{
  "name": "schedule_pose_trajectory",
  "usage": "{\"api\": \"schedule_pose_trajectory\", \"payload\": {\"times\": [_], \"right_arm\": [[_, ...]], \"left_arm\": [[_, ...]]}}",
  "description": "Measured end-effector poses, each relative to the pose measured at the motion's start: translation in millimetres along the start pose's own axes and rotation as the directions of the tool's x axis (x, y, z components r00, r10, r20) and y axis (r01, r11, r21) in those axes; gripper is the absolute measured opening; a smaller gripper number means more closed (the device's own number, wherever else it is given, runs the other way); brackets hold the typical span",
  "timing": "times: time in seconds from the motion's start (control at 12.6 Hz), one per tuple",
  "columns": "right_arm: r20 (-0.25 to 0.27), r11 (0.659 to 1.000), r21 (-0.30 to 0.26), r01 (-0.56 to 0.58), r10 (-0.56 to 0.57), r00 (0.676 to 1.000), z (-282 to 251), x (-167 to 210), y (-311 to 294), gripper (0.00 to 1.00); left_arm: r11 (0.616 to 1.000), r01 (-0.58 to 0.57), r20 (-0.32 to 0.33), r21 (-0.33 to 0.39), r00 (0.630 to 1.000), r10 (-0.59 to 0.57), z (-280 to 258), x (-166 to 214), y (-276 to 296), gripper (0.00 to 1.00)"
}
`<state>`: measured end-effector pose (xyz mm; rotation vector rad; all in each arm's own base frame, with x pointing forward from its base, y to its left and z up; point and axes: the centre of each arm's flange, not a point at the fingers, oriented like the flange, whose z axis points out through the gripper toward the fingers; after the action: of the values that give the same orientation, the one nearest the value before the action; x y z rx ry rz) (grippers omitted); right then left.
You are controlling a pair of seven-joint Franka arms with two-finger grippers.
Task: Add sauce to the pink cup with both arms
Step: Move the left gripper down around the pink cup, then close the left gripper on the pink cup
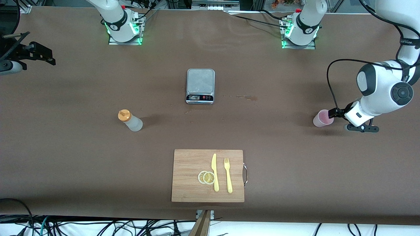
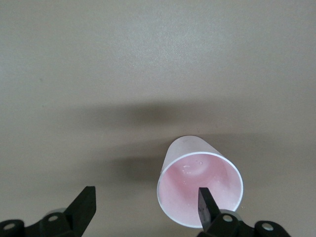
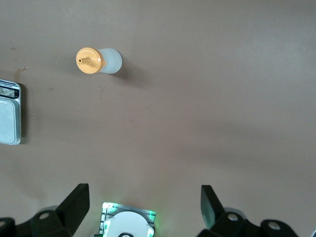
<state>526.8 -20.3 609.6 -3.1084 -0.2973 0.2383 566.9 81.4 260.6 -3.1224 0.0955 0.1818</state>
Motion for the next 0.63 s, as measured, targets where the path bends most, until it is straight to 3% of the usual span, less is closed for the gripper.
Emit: {"api": "schedule_pose_trajectory", "payload": {"times": [0.63], "right_arm": [[0.001,1.0,0.0,0.0,0.0,1.0,0,0,0,1.0]], "left_arm": [[1.0,-0.004,0.006,0.002,1.0,0.004,17,0,2,0.77]]}}
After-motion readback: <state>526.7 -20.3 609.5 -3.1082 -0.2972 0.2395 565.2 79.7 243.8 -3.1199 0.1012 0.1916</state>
